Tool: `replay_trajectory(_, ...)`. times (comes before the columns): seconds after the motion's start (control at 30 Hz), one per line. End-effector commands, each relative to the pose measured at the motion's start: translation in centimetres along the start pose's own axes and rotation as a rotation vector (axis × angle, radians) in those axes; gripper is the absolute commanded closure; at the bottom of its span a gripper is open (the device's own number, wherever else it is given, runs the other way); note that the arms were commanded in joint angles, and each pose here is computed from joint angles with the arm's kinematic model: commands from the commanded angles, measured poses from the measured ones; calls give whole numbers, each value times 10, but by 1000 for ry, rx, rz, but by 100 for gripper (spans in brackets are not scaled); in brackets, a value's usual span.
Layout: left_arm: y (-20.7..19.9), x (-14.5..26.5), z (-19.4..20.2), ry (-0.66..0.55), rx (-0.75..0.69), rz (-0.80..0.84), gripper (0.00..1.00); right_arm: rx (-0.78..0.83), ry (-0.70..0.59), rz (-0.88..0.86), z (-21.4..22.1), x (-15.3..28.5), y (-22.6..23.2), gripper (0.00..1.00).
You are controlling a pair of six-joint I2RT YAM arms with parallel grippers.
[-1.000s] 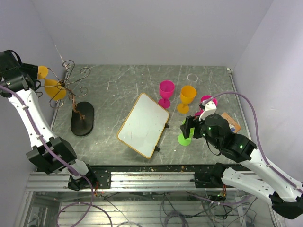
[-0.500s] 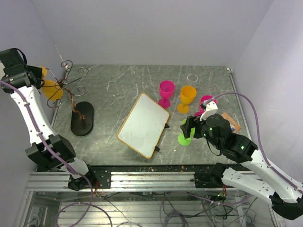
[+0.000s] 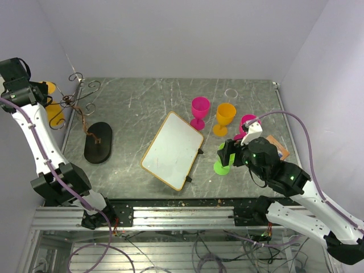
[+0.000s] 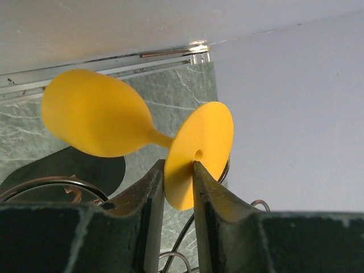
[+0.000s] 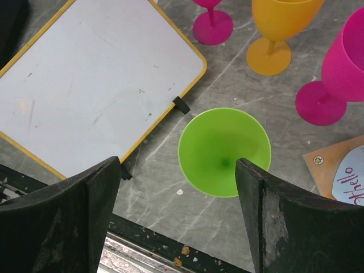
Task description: Take the wine glass off the wine glass rack
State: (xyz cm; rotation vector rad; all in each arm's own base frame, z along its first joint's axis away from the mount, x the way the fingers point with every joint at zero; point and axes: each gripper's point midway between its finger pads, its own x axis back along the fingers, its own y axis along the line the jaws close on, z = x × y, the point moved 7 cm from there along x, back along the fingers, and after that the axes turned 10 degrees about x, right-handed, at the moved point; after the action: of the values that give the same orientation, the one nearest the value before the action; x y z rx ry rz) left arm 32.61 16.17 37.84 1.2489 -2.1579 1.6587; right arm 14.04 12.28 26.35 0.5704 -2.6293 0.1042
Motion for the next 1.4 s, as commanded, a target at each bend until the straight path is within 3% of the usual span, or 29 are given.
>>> replay_trajectory(0.0,8,5,2,2,-43,-29,68,-17,-29,15,-5,5,-3,19)
replay_trajectory(0.47,-7,30,6,61,-22,110,92,-20,-32,15,-5,5,-3,19)
replay_trajectory(0.9,-22,30,9,101,-18,210,93,-23,-35,15,-6,6,-4,18)
replay_trajectory(1.37,-33,38,-4,35,21,253,93,-49,-80,54,-10,13,-10,18)
